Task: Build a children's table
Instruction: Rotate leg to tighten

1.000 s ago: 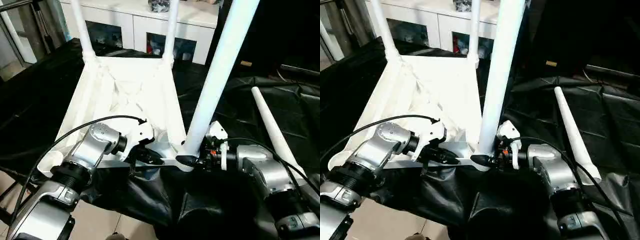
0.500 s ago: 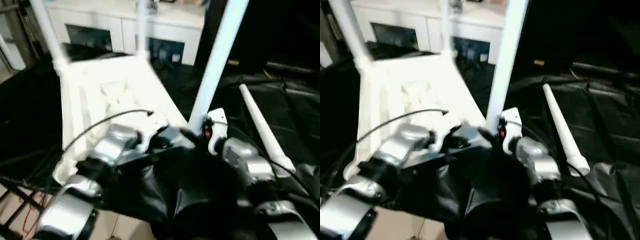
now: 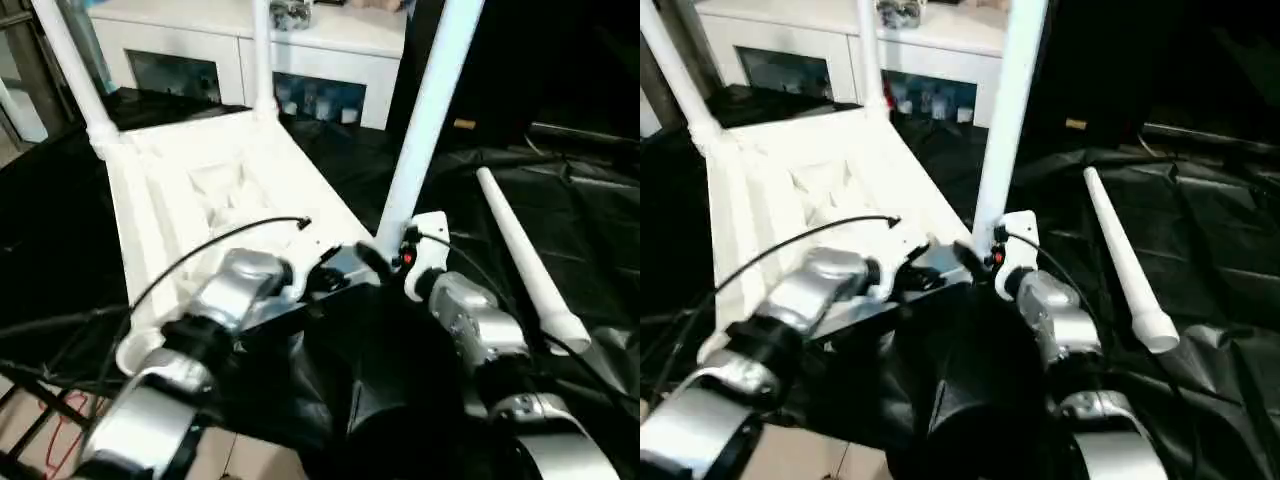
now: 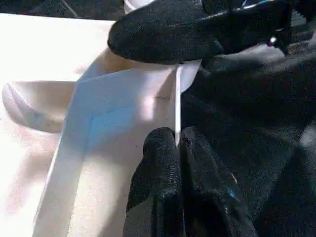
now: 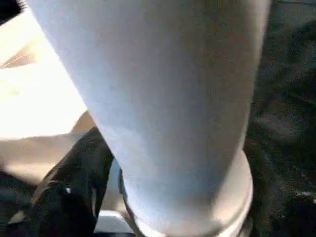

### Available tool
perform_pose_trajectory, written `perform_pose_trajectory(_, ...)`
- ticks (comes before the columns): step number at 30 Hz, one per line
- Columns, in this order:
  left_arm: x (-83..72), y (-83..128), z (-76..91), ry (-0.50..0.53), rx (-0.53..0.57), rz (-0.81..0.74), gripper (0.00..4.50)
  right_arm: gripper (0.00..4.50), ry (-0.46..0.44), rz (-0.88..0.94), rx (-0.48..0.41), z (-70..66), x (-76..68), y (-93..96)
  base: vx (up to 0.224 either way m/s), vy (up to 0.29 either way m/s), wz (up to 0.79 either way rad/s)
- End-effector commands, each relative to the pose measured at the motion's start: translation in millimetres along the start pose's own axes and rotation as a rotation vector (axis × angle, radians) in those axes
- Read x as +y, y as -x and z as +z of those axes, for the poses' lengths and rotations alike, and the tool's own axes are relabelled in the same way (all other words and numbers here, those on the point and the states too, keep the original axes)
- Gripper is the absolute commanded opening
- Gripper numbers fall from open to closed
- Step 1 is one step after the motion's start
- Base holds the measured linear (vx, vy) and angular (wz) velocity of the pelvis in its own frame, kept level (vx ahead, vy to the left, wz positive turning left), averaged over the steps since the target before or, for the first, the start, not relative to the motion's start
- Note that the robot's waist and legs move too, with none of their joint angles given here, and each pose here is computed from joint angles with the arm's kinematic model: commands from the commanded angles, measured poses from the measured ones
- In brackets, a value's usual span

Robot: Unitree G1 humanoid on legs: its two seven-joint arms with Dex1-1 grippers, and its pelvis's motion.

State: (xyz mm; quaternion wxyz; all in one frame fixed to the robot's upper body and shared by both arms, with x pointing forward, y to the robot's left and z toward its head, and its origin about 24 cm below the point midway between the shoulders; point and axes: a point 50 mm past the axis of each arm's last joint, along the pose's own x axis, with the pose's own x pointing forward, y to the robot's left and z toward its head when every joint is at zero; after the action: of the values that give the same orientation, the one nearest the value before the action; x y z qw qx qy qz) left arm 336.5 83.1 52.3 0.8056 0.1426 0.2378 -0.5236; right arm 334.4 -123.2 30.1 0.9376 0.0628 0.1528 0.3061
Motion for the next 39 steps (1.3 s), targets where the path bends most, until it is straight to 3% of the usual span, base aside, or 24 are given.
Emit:
perform_pose_trajectory(1, -15.0, -1, 15.4, -0.092, -0.097, -0.171, 0.00, 3.95, 0.072, 0.237, 0.063, -9.7, 17.0, 5.5, 0.000, 0.000, 0.00)
perform_pose_trajectory(5, -15.7, 5, 12.4, -0.123, -0.089, -0.218, 0.00, 3.95, 0.122, 0.329, 0.080, -8.4, 16.0, 14.6, 0.000, 0.000, 0.00)
perform_pose_trajectory(7, -16.2, 16, 5.5, -0.147, -0.055, -0.289, 0.00, 3.95, 0.216, 0.436, 0.140, -9.7, 12.4, 28.0, 0.000, 0.000, 0.00)
perform_pose_trajectory(11, -14.6, 24, -0.9, -0.171, -0.020, -0.324, 0.00, 3.95, 0.255, 0.515, 0.179, -10.6, 12.3, 37.1, 0.000, 0.000, 0.00)
perform_pose_trajectory(16, -13.2, 34, -8.5, -0.193, 0.022, -0.371, 0.00, 3.95, 0.248, 0.619, 0.198, -10.2, 16.9, 44.9, 0.000, 0.000, 0.00)
perform_pose_trajectory(28, -14.9, 35, -11.8, -0.190, 0.032, -0.398, 0.00, 2.95, 0.211, 0.646, 0.204, -15.7, 21.0, 46.3, 0.000, 0.000, 0.00)
perform_pose_trajectory(33, -9.7, 27, -5.8, -0.149, -0.007, -0.297, 0.00, 2.86, 0.166, 0.452, 0.183, -23.7, 15.5, 34.0, 0.000, 0.000, 0.00)
perform_pose_trajectory(35, -3.6, 13, 4.1, -0.102, -0.038, -0.148, 0.00, 2.85, 0.108, 0.138, 0.176, -29.0, 2.1, 16.8, 0.000, 0.000, 0.00)
perform_pose_trajectory(36, -3.6, 13, 4.1, -0.102, -0.038, -0.148, 0.00, 2.85, 0.108, 0.138, 0.176, -29.0, 2.1, 16.8, 0.000, 0.000, 0.00)
perform_pose_trajectory(39, -0.3, -2, 16.1, -0.048, -0.075, -0.016, 0.00, 2.84, 0.010, -0.097, 0.161, -32.5, -5.1, 5.0, -0.017, 0.002, -0.03)
